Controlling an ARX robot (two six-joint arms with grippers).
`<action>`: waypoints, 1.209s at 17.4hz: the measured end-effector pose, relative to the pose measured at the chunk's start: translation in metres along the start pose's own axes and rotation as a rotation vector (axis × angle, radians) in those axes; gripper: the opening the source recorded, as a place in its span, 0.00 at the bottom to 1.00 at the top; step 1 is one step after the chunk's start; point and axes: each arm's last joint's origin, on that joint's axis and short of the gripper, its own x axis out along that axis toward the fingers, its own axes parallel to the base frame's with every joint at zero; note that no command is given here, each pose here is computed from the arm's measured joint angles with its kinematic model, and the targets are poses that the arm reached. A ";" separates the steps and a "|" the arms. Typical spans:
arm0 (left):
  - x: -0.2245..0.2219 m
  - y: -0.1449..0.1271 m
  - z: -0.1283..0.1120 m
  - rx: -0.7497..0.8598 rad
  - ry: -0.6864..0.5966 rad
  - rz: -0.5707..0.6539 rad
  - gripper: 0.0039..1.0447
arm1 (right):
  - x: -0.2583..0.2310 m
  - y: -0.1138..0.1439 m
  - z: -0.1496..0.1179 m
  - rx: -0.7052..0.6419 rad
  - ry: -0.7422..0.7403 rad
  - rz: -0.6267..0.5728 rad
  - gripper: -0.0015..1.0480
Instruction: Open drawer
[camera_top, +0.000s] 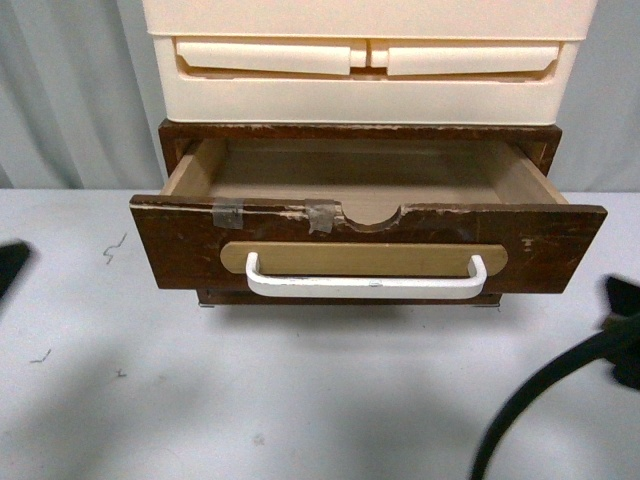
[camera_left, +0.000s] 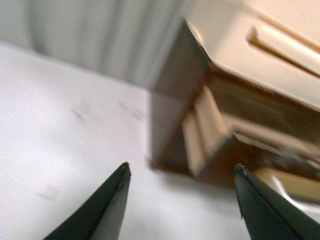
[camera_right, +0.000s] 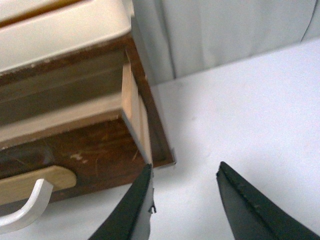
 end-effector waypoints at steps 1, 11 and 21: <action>-0.005 0.001 0.016 0.143 -0.120 0.077 0.52 | -0.008 -0.006 0.013 -0.117 -0.064 -0.011 0.35; -0.049 0.012 0.032 0.372 -0.115 0.090 0.01 | -0.070 -0.034 0.045 -0.290 -0.154 0.028 0.02; -0.071 0.008 0.034 0.373 -0.132 0.087 0.01 | -0.102 -0.044 0.057 -0.287 -0.189 0.032 0.02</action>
